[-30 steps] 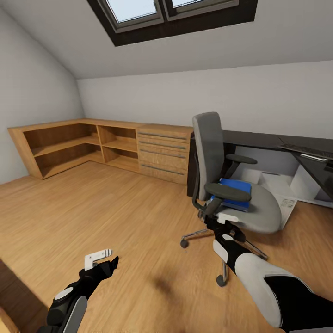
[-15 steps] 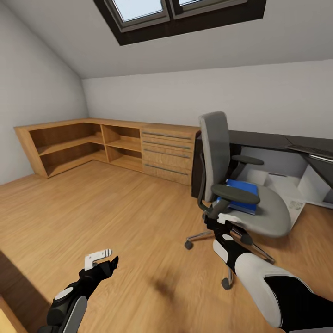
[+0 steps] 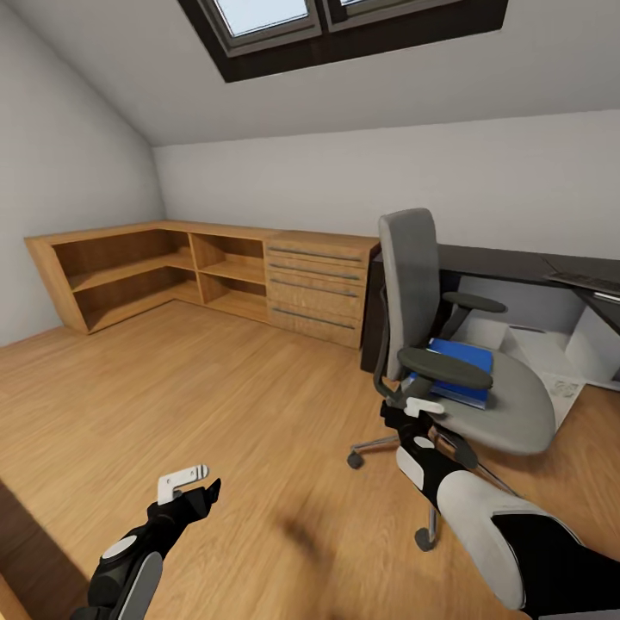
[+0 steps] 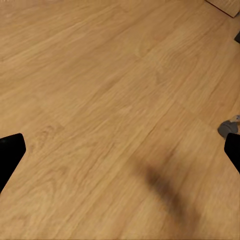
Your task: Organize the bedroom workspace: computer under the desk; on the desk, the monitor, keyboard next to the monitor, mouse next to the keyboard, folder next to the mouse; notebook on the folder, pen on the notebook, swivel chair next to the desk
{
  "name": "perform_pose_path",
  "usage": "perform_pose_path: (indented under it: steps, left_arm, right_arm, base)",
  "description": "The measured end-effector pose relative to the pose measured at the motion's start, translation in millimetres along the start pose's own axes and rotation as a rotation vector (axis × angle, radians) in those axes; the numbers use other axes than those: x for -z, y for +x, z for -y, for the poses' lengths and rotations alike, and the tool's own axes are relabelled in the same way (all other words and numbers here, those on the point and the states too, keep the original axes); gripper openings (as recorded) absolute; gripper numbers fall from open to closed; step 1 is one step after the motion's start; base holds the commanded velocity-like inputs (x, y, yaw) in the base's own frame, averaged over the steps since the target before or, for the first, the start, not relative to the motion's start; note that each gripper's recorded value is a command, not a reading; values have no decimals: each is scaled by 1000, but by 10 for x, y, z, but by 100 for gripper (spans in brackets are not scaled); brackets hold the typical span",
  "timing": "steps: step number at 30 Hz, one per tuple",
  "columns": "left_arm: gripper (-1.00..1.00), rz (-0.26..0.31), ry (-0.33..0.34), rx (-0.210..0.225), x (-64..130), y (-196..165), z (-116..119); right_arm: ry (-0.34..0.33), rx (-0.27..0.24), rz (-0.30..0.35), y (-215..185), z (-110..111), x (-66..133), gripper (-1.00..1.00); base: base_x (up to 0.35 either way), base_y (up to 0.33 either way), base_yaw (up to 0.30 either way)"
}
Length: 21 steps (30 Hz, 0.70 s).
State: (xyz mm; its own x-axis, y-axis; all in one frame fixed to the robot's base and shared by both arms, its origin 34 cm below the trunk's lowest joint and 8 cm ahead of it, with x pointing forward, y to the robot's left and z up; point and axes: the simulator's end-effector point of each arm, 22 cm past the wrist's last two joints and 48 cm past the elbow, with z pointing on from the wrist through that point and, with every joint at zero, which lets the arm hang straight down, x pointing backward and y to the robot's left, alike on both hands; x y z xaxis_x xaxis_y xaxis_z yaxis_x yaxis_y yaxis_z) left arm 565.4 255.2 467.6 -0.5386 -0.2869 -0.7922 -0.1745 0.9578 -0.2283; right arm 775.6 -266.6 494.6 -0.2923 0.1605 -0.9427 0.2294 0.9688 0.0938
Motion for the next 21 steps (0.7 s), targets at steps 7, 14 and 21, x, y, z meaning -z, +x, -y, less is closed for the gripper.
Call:
perform_pose_path:
  steps: [7, 14, 21]
  left_arm:
    - [100, 1, 0, 0, 1, -4, 0]
    - [100, 0, 0, 0, -1, 1, 0]
    - [100, -1, 0, 0, -3, 4, 0]
  right_arm:
    - [9, -16, -3, 10, 22, 3, 100]
    - [1, -4, 0, 3, -4, 0, 100]
    - [1, -4, 0, 0, -3, -3, 100]
  base:
    - [118, 100, 0]
    - [-30, 21, 0]
    - [-308, 1, 0]
